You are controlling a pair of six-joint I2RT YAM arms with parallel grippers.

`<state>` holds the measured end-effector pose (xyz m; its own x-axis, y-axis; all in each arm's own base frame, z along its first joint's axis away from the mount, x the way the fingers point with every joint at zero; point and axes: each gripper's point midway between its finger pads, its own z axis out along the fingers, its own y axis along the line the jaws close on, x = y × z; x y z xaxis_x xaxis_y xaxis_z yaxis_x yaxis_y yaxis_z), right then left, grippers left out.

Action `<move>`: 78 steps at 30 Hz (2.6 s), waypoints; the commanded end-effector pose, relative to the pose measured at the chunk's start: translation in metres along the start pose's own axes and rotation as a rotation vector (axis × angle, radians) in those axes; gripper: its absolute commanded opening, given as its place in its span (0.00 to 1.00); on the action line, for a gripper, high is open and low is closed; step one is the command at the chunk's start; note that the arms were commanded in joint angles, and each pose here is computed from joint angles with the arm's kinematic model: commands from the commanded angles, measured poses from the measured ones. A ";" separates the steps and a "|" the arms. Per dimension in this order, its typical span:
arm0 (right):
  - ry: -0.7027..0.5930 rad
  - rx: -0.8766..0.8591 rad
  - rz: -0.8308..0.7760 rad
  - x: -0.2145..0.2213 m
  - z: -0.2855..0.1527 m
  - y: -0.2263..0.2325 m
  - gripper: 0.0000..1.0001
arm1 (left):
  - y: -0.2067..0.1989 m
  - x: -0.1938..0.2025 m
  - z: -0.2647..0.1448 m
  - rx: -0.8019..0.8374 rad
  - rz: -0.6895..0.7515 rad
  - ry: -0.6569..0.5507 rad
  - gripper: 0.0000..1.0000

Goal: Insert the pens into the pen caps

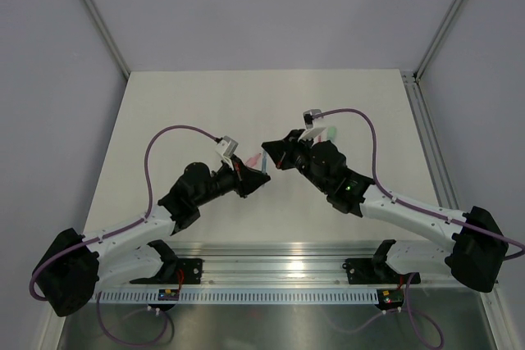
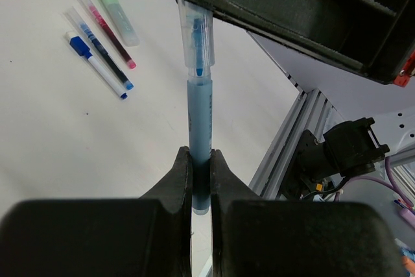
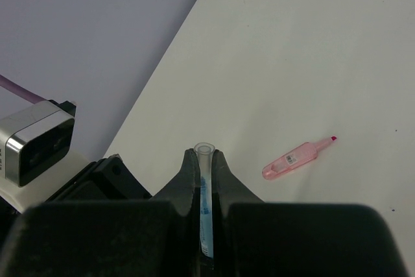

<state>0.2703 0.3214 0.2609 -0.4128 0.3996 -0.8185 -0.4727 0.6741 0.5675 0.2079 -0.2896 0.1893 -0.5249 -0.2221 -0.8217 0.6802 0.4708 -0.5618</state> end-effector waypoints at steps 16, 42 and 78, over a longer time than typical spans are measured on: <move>0.173 -0.087 -0.059 0.066 -0.027 -0.003 0.00 | -0.015 -0.036 0.001 0.081 -0.011 -0.114 0.00; 0.624 -0.008 -0.022 0.220 -0.083 -0.024 0.00 | -0.002 -0.052 -0.015 0.026 -0.004 -0.202 0.00; 0.368 0.458 -0.099 0.069 0.068 -0.185 0.00 | 0.016 -0.044 -0.006 -0.055 -0.021 -0.141 0.54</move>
<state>0.3648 0.2694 0.0922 -0.6604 0.1815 -0.7286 -0.1403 0.9234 0.3572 0.2257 -0.2667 0.1879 -0.5340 -0.2929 -0.7931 0.6169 0.5065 -0.6024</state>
